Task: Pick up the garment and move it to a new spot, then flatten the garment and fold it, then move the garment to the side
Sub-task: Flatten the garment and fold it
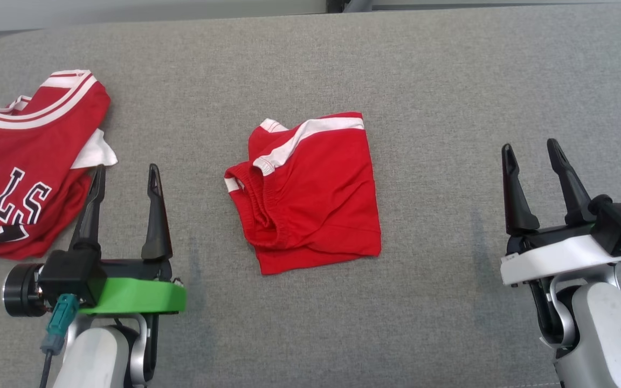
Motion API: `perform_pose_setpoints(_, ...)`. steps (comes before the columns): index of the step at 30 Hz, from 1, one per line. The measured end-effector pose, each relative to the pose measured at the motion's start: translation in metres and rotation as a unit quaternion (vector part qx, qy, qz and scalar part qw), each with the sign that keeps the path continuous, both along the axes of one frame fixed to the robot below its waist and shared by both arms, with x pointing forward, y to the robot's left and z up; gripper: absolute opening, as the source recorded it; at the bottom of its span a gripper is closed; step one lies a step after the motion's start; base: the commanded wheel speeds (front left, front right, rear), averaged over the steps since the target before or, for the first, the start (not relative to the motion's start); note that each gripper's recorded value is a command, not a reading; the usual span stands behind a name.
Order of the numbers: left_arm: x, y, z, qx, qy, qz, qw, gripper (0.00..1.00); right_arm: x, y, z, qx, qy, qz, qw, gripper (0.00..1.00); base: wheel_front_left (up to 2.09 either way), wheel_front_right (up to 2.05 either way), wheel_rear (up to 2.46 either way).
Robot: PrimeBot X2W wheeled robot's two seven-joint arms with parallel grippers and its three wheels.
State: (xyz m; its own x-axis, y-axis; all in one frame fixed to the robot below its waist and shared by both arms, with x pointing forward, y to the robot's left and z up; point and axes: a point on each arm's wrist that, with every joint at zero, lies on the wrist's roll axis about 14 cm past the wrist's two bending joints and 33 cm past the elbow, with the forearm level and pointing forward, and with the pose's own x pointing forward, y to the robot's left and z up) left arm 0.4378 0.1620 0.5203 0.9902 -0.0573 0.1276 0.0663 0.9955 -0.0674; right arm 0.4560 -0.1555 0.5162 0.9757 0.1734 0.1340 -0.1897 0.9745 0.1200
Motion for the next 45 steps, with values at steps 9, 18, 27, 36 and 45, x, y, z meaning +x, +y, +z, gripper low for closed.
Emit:
perform_pose_setpoints(9,-0.021,-0.011,0.001,0.004,0.012,-0.025,1.000,1.00,-0.029,-0.017,0.006,-0.008,0.007,-0.021,1.000,1.00,0.00,0.00,0.00)
perform_pose_setpoints(18,-0.050,-0.014,0.003,0.000,0.020,-0.032,0.999,1.00,-0.061,-0.026,0.011,-0.008,0.016,-0.035,0.999,1.00,0.00,0.00,0.00)
perform_pose_setpoints(27,-0.063,-0.015,0.011,-0.001,0.016,-0.032,0.999,1.00,-0.080,-0.029,0.018,-0.008,0.014,-0.044,0.999,1.00,0.00,0.00,0.00)
perform_pose_setpoints(36,-0.065,-0.013,0.012,0.002,0.020,-0.031,0.999,1.00,-0.086,-0.030,0.021,-0.007,0.013,-0.048,0.999,1.00,0.00,0.00,0.00)
perform_pose_setpoints(45,-0.065,-0.012,0.011,0.003,0.021,-0.029,0.999,1.00,-0.086,-0.029,0.019,-0.006,0.016,-0.048,0.999,1.00,0.00,0.00,0.00)
